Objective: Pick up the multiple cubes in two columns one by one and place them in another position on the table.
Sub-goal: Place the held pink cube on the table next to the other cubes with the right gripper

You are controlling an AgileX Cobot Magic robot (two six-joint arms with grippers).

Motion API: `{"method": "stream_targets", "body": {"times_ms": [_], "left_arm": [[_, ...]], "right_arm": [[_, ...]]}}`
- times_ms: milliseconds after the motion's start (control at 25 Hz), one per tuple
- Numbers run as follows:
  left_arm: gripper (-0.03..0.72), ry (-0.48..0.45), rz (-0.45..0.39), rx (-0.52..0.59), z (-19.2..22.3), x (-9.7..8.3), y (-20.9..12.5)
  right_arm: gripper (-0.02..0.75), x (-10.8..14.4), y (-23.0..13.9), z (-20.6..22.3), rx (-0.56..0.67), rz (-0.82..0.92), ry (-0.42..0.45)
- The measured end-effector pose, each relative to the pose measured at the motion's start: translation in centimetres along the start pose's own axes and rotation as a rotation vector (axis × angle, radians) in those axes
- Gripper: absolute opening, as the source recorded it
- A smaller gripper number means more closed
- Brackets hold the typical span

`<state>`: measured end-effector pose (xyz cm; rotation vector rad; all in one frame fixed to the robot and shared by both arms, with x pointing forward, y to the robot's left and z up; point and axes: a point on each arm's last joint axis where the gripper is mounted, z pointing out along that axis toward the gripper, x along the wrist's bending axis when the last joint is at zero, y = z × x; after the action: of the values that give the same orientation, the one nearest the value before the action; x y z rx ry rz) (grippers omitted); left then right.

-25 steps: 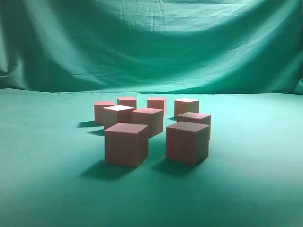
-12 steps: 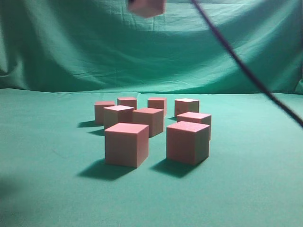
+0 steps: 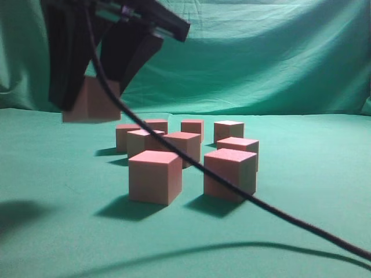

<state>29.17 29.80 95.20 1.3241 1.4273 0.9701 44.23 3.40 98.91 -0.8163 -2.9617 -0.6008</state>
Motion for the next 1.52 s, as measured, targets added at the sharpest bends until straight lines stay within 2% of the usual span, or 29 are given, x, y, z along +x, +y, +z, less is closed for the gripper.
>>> {"method": "stream_targets", "body": {"times_ms": [600, 1520], "left_arm": [[0.0, 0.0, 0.0, 0.0, 0.0, 0.0, 0.0], [0.0, 0.0, 0.0, 0.0, 0.0, 0.0, 0.0]], "right_arm": [[0.267, -0.4, -0.2, 4.0, 0.033, 0.138, -0.001], [0.267, -0.5, -0.3, 4.7, 0.043, 0.152, -0.036]]}}
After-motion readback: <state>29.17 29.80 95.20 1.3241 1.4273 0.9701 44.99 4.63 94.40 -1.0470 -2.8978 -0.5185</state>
